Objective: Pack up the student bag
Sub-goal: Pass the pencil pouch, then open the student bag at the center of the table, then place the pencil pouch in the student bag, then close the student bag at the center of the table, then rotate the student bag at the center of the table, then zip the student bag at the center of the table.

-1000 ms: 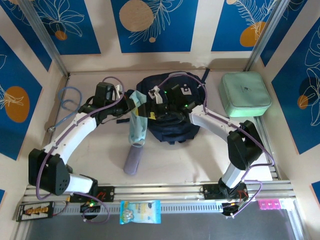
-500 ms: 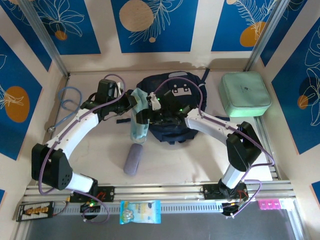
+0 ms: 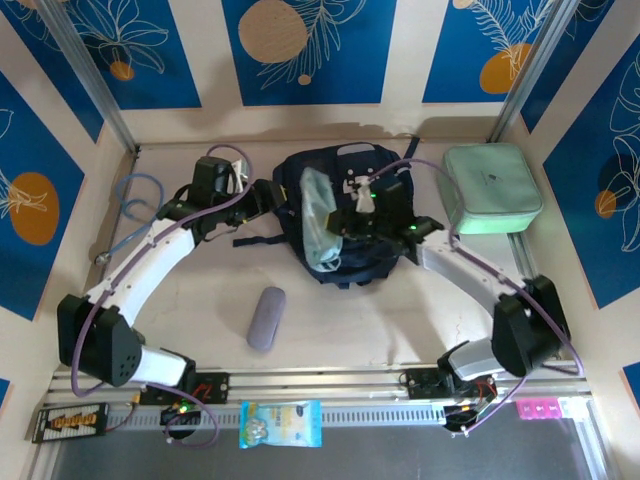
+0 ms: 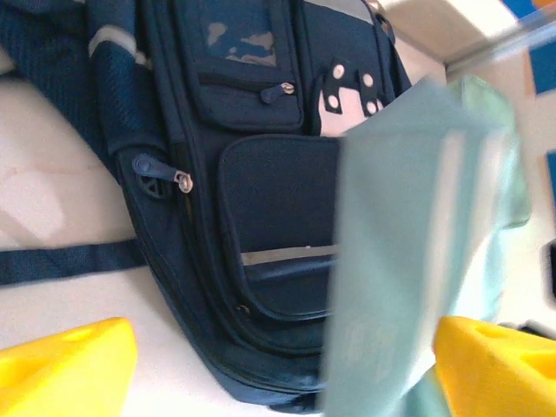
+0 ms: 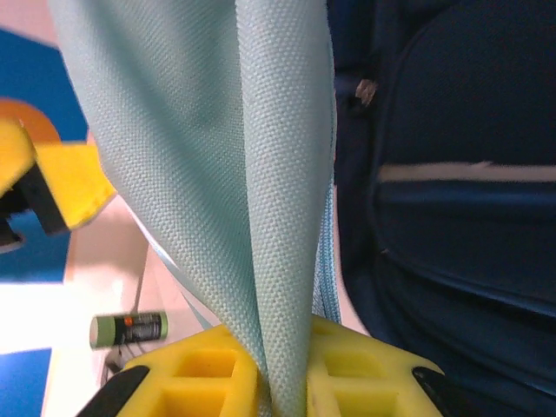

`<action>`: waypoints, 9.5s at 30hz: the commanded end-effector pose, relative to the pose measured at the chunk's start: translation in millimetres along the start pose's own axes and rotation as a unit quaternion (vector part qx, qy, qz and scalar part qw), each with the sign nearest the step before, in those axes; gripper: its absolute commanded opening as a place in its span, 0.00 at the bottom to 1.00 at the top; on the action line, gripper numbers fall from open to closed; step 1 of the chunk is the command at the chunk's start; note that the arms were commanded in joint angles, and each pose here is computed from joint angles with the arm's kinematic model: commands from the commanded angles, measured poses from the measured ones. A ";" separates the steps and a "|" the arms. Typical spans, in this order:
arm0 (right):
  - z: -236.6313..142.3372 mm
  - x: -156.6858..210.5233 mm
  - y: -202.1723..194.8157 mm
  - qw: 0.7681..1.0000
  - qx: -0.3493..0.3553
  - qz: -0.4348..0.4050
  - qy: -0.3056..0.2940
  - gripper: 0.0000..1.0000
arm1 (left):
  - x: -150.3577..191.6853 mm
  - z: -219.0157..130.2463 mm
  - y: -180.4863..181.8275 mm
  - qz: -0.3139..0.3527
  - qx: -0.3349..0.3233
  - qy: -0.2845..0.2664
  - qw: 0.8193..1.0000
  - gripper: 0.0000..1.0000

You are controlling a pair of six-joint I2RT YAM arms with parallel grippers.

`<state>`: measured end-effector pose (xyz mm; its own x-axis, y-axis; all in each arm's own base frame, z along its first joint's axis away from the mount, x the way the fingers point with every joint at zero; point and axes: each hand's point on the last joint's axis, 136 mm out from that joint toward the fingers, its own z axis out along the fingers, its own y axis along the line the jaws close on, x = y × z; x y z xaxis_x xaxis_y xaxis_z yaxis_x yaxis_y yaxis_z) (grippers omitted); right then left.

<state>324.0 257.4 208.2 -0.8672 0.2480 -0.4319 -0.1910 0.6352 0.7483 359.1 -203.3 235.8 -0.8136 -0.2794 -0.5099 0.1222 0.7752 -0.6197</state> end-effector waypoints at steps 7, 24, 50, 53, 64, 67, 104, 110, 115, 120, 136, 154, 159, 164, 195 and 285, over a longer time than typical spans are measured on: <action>-107.6 -46.7 -59.2 0.984 0.078 0.076 -0.140 0.16 | 35.1 43.4 -69.2 0.319 0.059 0.039 0.945 1.00; -162.9 -35.5 -91.5 0.967 0.094 0.148 -0.186 0.16 | 108.4 144.6 -49.4 0.623 0.019 0.247 0.742 0.74; -201.8 -7.2 -129.3 0.924 0.191 0.209 -0.258 0.16 | -4.1 100.7 -130.1 0.578 -0.053 -0.011 0.814 0.00; -189.1 4.1 -127.2 0.931 0.168 0.231 -0.227 0.16 | -28.0 84.2 -144.7 0.548 -0.063 -0.071 0.831 0.00; -101.3 16.8 -77.7 0.957 0.049 0.275 -0.083 0.18 | -41.3 76.2 -182.6 0.484 -0.027 -0.095 0.869 0.00; -79.4 -2.8 -47.1 0.960 0.007 0.268 -0.084 0.18 | -37.6 70.5 -191.3 0.480 -0.004 -0.090 0.872 0.00; 134.1 -117.4 -125.4 0.905 0.011 0.364 -0.221 0.14 | -41.4 43.9 -238.2 0.461 0.100 -0.095 0.877 0.00; 143.8 -121.1 -130.7 0.903 0.007 0.371 -0.217 0.27 | -44.0 49.6 -230.3 0.453 0.085 -0.093 0.882 0.00; 114.6 -106.0 -119.5 0.908 0.008 0.366 -0.204 0.52 | -48.7 59.5 -218.4 0.439 0.074 -0.087 0.891 0.00; 74.3 -74.8 -113.5 0.921 0.031 0.356 -0.157 0.56 | -48.7 71.3 -208.8 0.432 0.067 -0.077 0.896 0.00; -123.7 5.3 -158.4 0.854 0.203 0.372 -0.301 0.57 | 16.6 109.6 -169.2 0.420 0.111 0.029 0.900 0.15; -99.2 -2.5 -122.6 0.932 0.215 0.228 -0.184 0.73 | 15.0 89.4 -55.7 0.270 0.052 0.010 0.961 0.96; -85.2 3.1 -127.7 0.932 0.231 0.230 -0.161 0.72 | -0.5 102.2 16.1 0.074 0.001 0.032 0.997 0.84; -76.5 5.1 -129.1 0.932 0.235 0.231 -0.151 0.71 | 0.4 125.6 35.2 -0.050 0.051 0.073 0.995 0.54; -75.8 28.2 -150.7 0.914 0.283 0.256 -0.139 0.66 | 13.4 162.9 69.0 -0.137 0.025 0.110 0.984 0.29; 123.5 19.8 -31.4 0.930 0.368 -0.011 0.010 0.26 | -6.7 80.3 21.6 -0.158 0.117 0.044 0.980 0.00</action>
<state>366.2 341.0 117.9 -0.8829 0.2217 -0.4138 0.1371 0.9648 0.2244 419.8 -215.4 141.8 -0.8574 -0.4879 -0.1639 -0.1517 0.5439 -0.8253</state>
